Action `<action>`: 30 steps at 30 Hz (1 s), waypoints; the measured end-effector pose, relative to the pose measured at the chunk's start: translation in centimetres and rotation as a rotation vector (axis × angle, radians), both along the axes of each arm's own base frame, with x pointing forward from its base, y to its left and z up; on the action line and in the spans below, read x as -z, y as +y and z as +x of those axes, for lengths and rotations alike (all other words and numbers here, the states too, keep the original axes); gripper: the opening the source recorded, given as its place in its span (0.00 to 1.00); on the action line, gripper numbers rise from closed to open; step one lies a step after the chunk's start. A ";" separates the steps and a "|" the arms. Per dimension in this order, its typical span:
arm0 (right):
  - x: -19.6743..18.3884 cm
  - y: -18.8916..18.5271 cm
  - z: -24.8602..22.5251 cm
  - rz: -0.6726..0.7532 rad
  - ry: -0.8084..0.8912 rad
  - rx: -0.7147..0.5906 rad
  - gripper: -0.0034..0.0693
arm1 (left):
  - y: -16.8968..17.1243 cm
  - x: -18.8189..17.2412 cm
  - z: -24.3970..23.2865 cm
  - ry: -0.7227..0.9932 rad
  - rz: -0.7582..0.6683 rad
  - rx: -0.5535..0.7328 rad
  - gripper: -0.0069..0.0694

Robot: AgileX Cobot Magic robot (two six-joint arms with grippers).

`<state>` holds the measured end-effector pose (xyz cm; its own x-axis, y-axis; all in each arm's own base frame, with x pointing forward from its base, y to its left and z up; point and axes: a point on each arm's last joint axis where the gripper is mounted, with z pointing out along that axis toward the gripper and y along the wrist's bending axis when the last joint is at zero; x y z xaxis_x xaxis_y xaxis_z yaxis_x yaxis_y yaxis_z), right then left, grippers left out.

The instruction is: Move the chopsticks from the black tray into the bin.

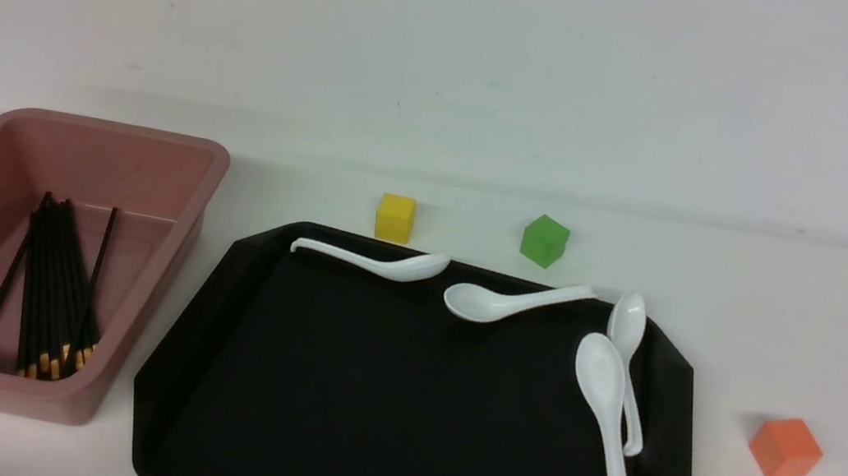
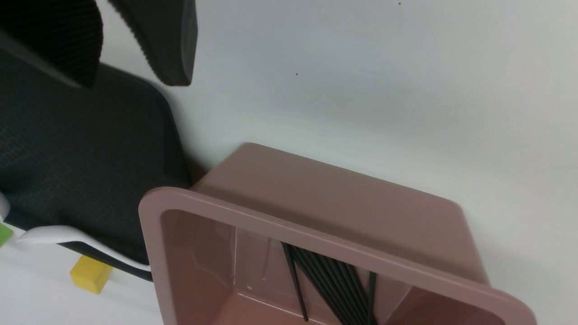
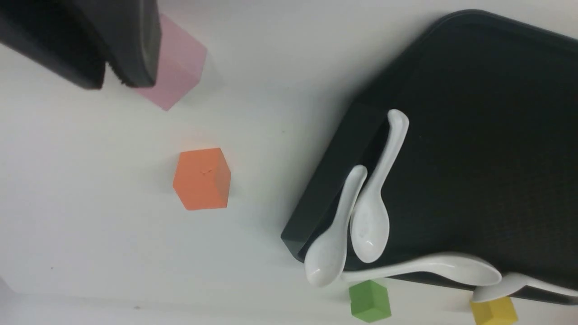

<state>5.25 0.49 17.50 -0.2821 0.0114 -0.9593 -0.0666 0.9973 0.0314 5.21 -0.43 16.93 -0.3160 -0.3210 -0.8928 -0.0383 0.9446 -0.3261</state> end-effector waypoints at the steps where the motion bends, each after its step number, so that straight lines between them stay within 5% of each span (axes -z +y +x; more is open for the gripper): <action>1: 0.0 0.0 0.0 0.000 0.000 0.000 0.21 | 0.0 0.0 0.0 0.000 0.000 0.000 0.40; 30: 0.0 0.0 0.0 0.001 0.000 0.000 0.25 | 0.0 0.0 0.0 0.000 0.000 0.000 0.40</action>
<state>5.25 0.50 17.50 -0.2821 0.0121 -0.9593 -0.0666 0.9973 0.0321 5.21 -0.43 16.93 -0.3160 -0.3210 -0.8928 -0.0383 0.9446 -0.3261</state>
